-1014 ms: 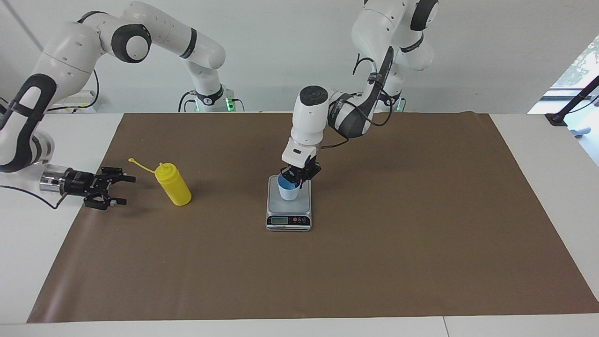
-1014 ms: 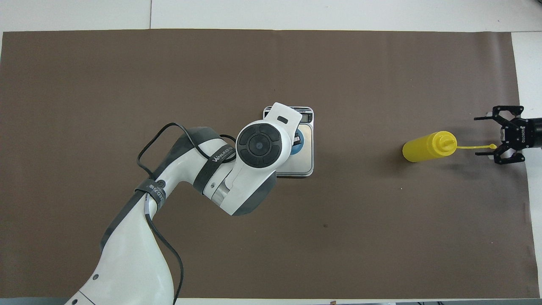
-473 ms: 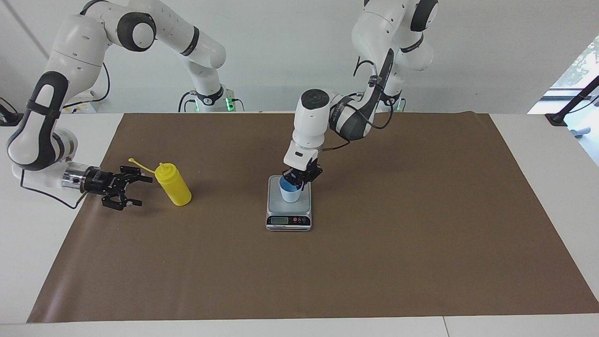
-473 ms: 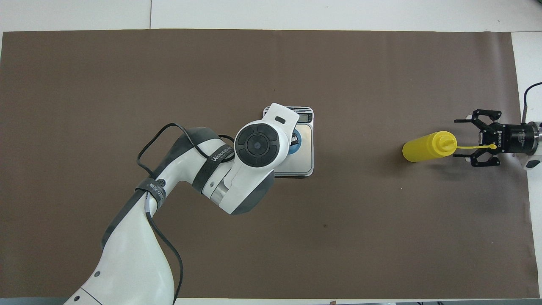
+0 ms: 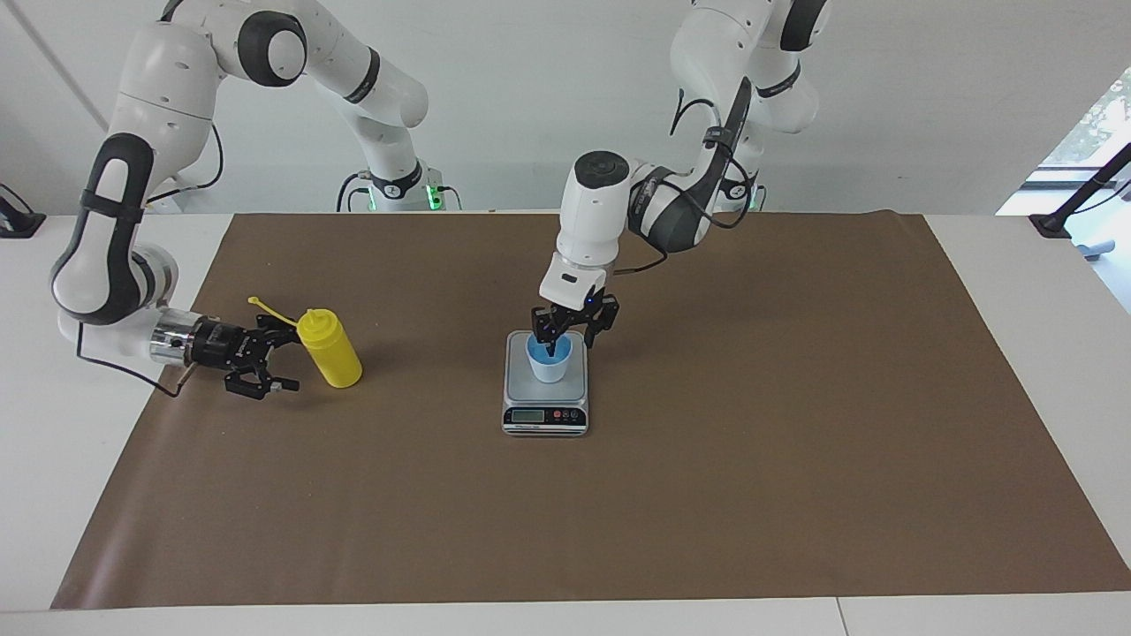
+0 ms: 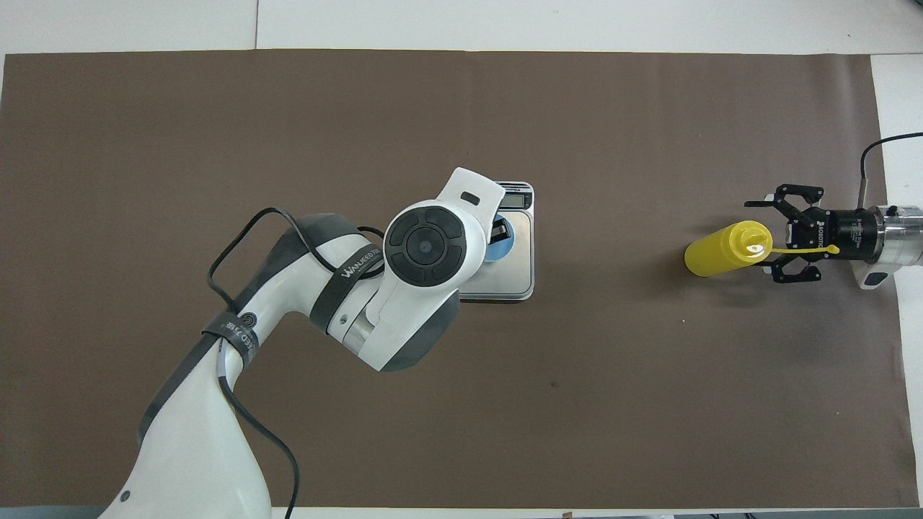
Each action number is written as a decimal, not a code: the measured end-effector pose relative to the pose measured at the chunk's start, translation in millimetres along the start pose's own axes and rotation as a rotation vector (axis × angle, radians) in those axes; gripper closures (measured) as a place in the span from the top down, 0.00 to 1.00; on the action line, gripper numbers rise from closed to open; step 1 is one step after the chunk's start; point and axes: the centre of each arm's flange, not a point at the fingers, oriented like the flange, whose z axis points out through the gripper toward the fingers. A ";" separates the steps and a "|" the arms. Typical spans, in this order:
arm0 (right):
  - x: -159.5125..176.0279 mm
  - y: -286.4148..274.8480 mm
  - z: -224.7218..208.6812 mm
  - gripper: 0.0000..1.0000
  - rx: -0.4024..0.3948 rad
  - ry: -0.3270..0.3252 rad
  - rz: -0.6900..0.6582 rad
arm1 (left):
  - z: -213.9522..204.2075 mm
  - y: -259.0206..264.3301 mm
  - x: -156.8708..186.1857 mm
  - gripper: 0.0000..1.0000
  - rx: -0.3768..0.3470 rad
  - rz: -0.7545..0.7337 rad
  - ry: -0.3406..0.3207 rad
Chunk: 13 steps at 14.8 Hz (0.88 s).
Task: Pour seasoning into cup on scale with both arms
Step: 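Release the cup on the scale while the right gripper grasps the bottle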
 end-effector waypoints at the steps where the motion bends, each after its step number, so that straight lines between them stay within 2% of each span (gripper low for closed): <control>1: 0.6 2.9 1.1 1.00 0.001 -0.003 0.006 | -15.3 -7.8 2.9 0.94 0.013 -0.003 -0.003; 2: 1.2 5.7 2.0 1.00 0.002 -0.003 0.012 | -28.4 -17.7 7.2 1.00 0.020 -0.001 -0.001; 4: 2.1 9.1 2.9 1.00 0.006 0.003 0.019 | -46.3 -43.0 15.3 1.00 0.034 0.023 -0.001; 7: 4.6 16.7 7.0 1.00 0.004 -0.002 0.027 | -48.9 -87.0 30.2 1.00 0.067 0.079 -0.015; 13: 12.8 33.7 19.7 1.00 0.003 -0.013 0.042 | -65.1 -201.8 107.4 1.00 0.112 0.206 -0.035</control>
